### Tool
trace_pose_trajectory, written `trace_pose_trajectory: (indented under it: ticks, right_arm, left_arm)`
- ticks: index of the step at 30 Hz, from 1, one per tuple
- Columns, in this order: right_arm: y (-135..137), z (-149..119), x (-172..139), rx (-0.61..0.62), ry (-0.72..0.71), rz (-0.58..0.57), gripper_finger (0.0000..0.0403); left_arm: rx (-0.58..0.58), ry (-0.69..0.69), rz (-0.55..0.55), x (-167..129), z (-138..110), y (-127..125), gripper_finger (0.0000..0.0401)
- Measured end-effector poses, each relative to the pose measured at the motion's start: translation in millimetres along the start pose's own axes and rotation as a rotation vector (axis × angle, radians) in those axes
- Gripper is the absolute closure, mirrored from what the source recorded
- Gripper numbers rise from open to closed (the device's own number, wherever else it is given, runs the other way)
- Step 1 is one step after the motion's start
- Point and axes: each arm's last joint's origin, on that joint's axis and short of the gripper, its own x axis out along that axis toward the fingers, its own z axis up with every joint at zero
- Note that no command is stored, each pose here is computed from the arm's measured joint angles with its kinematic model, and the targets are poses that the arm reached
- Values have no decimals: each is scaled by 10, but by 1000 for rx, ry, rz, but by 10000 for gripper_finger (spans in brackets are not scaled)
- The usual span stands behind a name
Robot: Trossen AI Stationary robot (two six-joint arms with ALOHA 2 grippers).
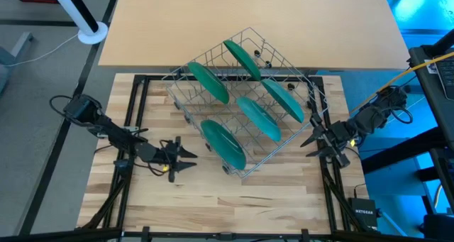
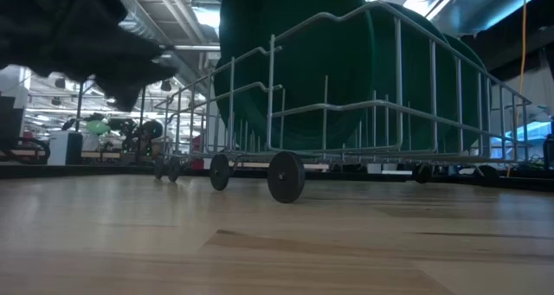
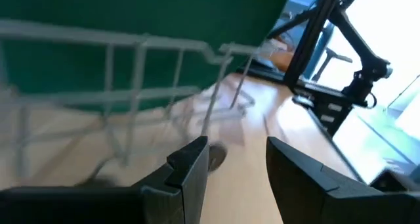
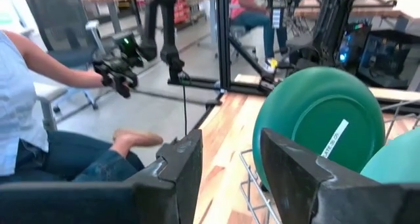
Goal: Sort dishes
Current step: Return to Home Position
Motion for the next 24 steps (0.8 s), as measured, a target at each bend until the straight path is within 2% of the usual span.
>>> trace_pose_trajectory:
  ticks: [6,10,17,24]
  right_arm:
    - [-21,-215,-34,15,-92,30,244]
    - [-20,-390,8,21,-121,74,244]
    - [-24,-696,147,62,-102,82,244]
    - [-31,-989,275,98,-58,78,244]
  left_arm:
    - [-38,-1,34,-309,-75,199,258]
    - [39,-31,38,-404,-53,249,258]
    - [226,-146,65,-461,141,258,258]
    - [353,-94,120,-482,145,336,258]
